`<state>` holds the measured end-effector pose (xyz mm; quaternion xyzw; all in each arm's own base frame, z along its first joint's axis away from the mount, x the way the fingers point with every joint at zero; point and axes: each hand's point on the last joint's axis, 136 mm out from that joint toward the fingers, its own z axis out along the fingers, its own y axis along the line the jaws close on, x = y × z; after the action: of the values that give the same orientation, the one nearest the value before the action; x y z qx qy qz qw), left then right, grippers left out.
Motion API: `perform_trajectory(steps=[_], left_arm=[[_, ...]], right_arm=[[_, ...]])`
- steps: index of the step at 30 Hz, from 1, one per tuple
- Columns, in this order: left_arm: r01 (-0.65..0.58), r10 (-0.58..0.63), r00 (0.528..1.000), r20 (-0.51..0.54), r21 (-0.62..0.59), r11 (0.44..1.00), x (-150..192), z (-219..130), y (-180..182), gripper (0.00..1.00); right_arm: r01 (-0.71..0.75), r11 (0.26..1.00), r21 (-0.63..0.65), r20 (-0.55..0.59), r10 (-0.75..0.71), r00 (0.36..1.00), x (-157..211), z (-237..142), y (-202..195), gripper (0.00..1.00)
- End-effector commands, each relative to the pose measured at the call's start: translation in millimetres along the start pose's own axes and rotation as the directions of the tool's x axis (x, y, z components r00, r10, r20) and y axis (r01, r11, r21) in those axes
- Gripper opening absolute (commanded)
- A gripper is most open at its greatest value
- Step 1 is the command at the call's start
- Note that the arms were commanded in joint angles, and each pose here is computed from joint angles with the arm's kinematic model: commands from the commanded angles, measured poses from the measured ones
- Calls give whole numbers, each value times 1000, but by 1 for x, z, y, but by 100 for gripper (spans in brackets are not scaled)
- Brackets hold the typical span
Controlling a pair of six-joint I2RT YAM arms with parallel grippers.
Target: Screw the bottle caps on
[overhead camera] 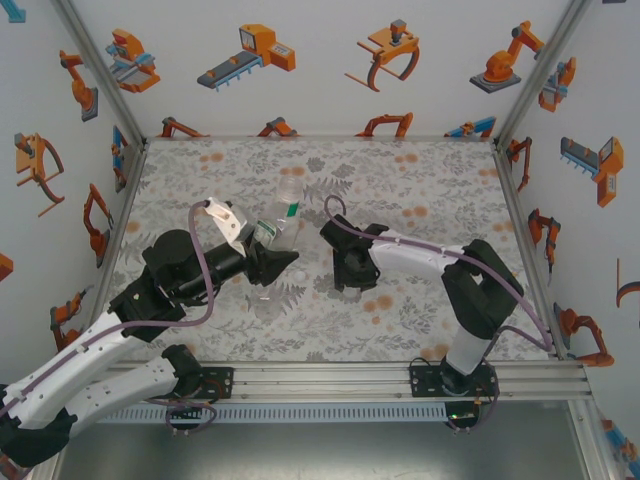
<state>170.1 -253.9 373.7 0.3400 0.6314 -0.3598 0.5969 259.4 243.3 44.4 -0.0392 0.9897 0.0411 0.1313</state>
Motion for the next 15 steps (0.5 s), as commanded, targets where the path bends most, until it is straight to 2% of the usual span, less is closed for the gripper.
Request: perform_trajectory(steps=[1, 15], left_arm=[[6, -6, 999, 37, 7, 1000, -7, 0, -1, 25], [10, -10, 999, 40, 7, 1000, -8, 1, -1, 25]], right_arm=[[-21, 1000, -19, 42, 22, 999, -12, -18, 3, 49], [-29, 999, -38, 14, 30, 999, -6, -6, 8, 47]])
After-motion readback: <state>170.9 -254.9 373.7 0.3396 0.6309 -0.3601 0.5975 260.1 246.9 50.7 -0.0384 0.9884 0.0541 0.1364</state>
